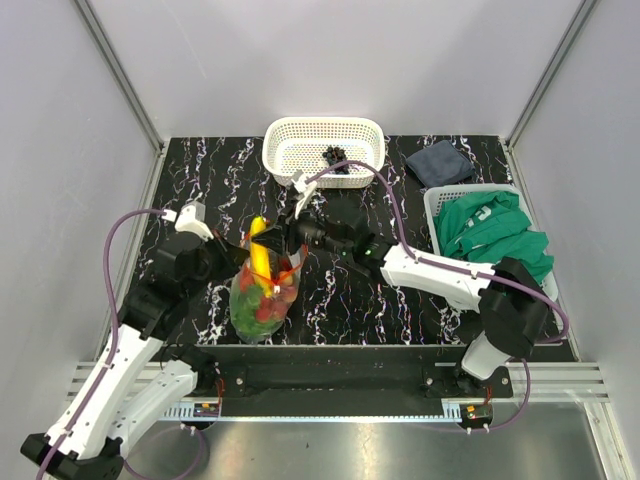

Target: Open the zip-top bag and remove the fake food

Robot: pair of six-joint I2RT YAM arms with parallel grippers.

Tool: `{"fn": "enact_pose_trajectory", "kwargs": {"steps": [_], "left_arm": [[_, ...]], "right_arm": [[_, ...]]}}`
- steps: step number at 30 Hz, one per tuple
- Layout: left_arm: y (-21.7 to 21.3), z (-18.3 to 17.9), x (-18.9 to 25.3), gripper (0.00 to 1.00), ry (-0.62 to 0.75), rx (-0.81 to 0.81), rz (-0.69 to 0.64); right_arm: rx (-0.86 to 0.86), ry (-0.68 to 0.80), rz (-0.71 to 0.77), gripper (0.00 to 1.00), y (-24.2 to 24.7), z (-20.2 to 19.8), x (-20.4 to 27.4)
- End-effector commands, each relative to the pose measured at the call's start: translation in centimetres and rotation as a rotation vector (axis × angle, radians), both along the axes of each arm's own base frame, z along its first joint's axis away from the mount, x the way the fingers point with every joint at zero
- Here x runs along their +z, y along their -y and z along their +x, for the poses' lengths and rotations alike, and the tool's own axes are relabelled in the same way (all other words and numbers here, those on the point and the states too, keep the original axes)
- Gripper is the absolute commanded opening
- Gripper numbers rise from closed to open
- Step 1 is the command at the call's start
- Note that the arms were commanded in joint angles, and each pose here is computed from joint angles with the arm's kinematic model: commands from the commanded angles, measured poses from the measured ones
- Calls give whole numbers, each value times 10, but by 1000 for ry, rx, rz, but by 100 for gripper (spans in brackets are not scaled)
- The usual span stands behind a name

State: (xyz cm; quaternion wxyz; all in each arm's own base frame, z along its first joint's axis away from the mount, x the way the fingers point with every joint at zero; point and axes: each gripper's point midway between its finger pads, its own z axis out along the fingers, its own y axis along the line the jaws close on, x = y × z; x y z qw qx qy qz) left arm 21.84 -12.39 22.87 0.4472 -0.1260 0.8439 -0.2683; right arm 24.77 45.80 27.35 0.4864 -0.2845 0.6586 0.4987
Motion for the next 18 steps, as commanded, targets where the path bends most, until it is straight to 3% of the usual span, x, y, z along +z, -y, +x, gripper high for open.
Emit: {"fn": "enact_pose_trajectory", "kwargs": {"steps": [1,11,18], "left_arm": [[-3,6,38,0,108,30,-44],[3,0,53,0,108,-2,-78],[13,-8,72,0,113,-40,-161]], "right_arm": [[14,156,113,15,-14,5,66],[-85,417,122,12,-20,34,95],[-225,426,108,10,-18,62,77]]}}
